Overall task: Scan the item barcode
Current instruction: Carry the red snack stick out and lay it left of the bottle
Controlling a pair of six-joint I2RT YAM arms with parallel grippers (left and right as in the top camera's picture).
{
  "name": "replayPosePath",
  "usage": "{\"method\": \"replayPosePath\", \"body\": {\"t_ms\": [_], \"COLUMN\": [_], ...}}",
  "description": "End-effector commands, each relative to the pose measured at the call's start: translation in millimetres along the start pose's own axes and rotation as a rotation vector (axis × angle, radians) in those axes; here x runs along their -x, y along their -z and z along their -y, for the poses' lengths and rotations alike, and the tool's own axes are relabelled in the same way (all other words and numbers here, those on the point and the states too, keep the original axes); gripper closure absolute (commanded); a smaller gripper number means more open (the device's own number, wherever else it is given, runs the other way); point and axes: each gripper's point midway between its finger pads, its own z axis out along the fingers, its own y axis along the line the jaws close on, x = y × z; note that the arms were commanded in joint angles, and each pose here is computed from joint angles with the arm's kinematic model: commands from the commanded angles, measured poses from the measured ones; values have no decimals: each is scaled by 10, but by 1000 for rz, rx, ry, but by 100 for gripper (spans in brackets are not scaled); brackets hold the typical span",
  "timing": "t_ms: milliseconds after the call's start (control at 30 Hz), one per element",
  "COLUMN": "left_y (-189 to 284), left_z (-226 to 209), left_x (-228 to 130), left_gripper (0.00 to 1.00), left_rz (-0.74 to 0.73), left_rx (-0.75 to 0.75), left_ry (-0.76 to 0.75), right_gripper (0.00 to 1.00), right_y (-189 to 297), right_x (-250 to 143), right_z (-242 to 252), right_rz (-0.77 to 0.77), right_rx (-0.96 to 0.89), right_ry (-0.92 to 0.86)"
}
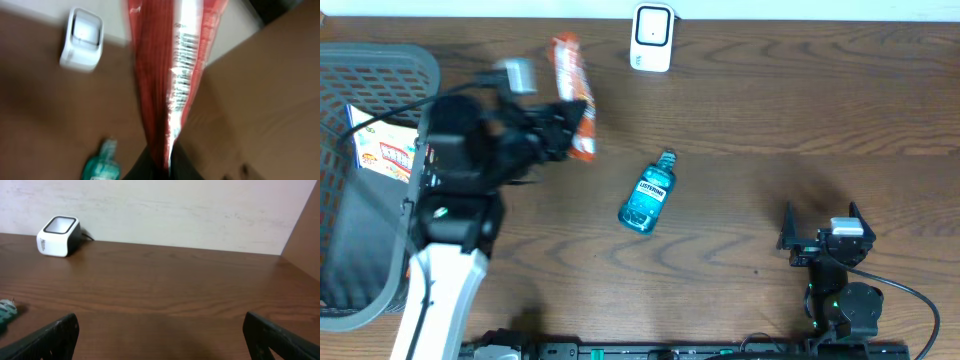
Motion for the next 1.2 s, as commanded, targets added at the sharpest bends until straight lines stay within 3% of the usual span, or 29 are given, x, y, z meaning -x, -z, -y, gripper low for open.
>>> {"method": "replayPosePath", "body": {"t_ms": [0,200,300,633,767,800,867,933,1000,1033,1167], "left_y": [-370,-884,-994,-953,-950,-950,-957,-957,-956,-956,-955], "left_z": [-269,-634,-1026,-1844,-1977,-1978,-1976,-1976,-1976,-1976,-1977], "left_x": [-353,-1077,-1347,-2256,-2428,-2426,-2420,-2420,-2421,-2421,-2422], "left_gripper": [93,93,93,93,91,83,54,40,18,12,10], "left_rz": [-109,-327,-400,-709,-746,-746,-743,-743,-743,-743,-743], "left_rx": [157,305,459,699,741,741,739,739,739,739,739], "left_ry": [-101,-114,-120,-37,17,18,16,16,16,16,16], "right_gripper": [1,1,1,1,1,1,1,1,1,1,1], "right_y": [2,2,2,2,2,2,2,2,2,2,2], "right_x": [-2,-2,-2,-2,-2,-2,-2,-2,-2,-2,-2], "right_z": [-9,-9,-9,-9,-9,-9,-9,-9,-9,-9,-9], "right_rz": [1,1,1,1,1,1,1,1,1,1,1], "right_rx": [4,4,4,4,4,4,4,4,4,4,4], "right_ry": [12,12,12,12,13,12,12,12,12,13,12]}}
